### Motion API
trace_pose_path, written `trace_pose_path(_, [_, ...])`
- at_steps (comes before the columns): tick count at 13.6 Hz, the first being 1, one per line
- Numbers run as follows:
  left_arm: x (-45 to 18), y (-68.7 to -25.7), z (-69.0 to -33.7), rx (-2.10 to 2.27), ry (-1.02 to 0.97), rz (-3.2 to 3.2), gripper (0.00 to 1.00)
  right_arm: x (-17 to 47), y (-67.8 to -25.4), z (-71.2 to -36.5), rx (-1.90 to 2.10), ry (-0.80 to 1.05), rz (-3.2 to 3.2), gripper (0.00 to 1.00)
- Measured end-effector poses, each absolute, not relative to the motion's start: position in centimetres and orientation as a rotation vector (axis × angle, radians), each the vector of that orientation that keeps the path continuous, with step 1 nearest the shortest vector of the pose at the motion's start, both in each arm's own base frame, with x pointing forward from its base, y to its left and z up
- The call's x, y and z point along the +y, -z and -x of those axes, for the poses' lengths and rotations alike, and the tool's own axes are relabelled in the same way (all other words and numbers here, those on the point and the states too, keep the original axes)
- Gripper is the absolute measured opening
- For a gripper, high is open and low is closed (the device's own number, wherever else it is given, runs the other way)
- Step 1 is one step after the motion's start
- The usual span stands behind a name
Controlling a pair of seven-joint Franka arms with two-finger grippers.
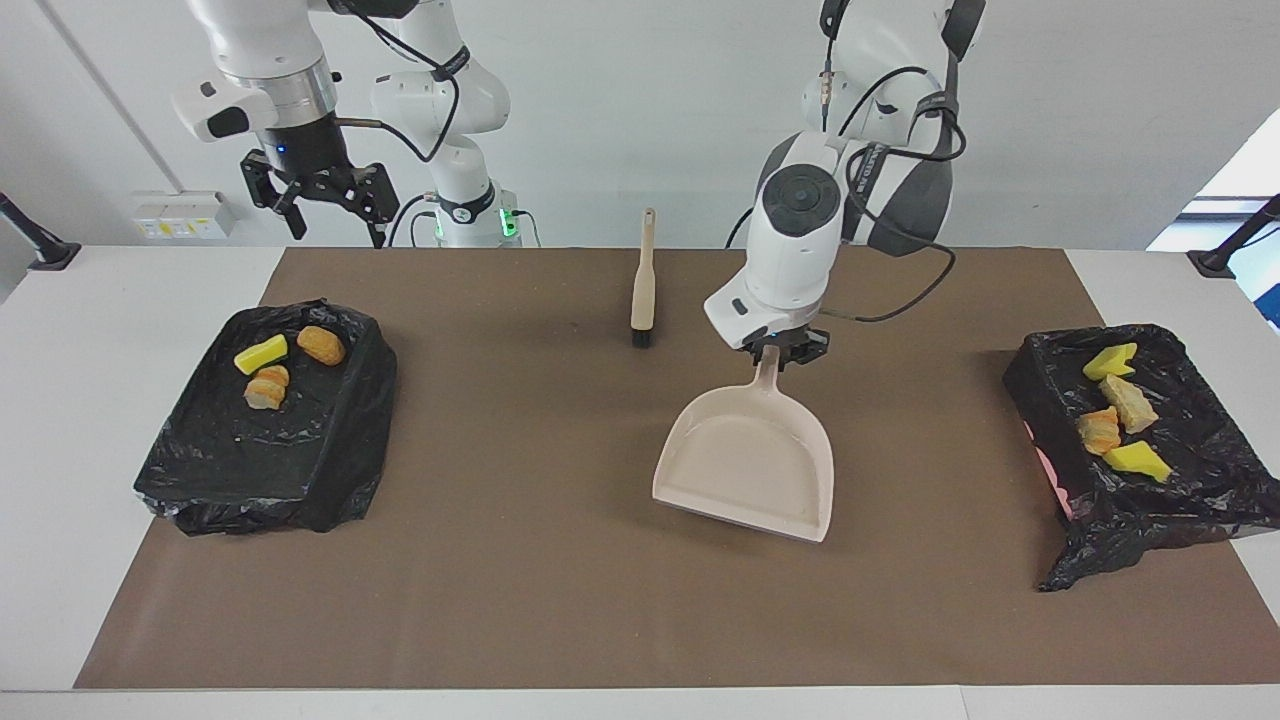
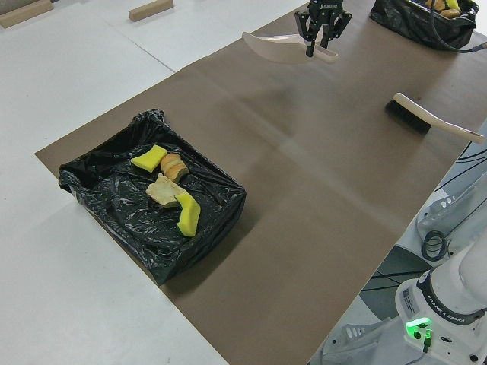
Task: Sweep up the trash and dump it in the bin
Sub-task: 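Bring the empty dustpan back and set it on the mat with the left gripper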
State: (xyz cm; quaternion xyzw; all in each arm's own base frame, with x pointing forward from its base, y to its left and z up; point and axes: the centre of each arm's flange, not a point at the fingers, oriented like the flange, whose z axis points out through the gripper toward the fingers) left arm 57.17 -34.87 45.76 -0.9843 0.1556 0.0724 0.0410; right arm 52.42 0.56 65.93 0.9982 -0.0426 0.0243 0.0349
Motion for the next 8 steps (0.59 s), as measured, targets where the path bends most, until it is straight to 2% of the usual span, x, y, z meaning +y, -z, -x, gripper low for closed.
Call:
trace_pose_path(4, [-39.9,-43.7,-58.0,0.312,-0.109,3.13,0.33,-2.4,-65.7,-52.2,-0.159,-0.048,-3.083,1.0])
trace_pose_path(6, [-40.6,-43.6,-58.1,0.271,-0.097,3.148,0.33,-2.9,-65.7,-52.2,-0.164,-0.045,-3.086,1.0])
trace_pose_path(8, [-41.8,-41.7,-58.1,0.254,-0.122,3.14,0.33,-2.6,-65.5,-52.1,-0.165,-0.026,-3.12,1.0])
